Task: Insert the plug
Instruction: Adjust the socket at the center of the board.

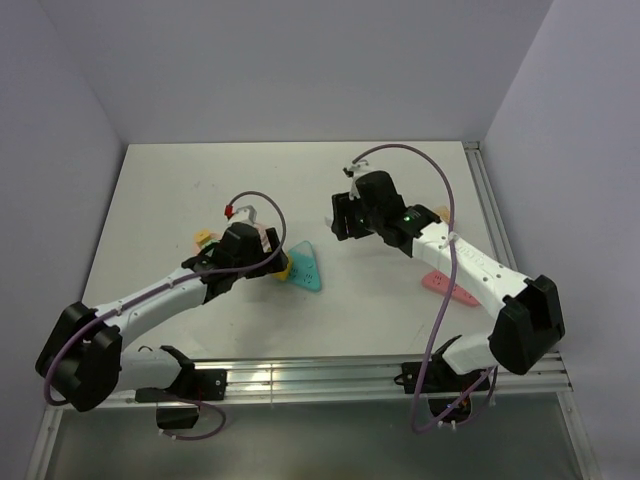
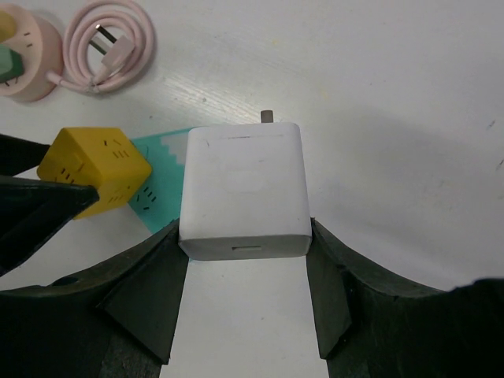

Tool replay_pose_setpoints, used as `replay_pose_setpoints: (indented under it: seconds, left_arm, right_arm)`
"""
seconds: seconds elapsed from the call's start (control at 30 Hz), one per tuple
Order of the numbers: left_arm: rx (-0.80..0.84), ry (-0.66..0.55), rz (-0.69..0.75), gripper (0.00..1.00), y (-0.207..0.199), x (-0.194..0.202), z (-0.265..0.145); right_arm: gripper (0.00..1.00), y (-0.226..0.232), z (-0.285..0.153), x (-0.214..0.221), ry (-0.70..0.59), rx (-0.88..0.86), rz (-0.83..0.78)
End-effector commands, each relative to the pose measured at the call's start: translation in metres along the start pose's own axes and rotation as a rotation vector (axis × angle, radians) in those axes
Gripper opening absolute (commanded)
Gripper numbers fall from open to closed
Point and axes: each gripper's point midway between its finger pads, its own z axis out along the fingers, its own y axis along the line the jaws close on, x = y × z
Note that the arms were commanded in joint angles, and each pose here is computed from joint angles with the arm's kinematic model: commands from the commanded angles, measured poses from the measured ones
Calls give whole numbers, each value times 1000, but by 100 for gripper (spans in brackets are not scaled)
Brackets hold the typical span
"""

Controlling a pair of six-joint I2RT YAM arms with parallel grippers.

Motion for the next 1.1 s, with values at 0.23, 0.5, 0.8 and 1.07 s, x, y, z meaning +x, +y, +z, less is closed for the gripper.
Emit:
replay_pose_setpoints:
  seconds: [0.23, 0.5, 0.8, 1.07]
  left_arm:
    - [-39, -14, 198, 96, -19, -14, 14]
    - [-13, 52, 279, 81, -23, -5, 16]
    - [134, 152, 455, 58, -64, 26, 29]
    - [273, 193, 707, 55, -102, 56, 37]
  right_arm:
    - [0, 8, -20, -13, -157, -115, 59]
    - [0, 14, -31, 6, -223, -203, 80]
    - [0, 0, -43, 16, -224, -138, 105]
    - [0, -35, -55, 21, -203, 51, 193]
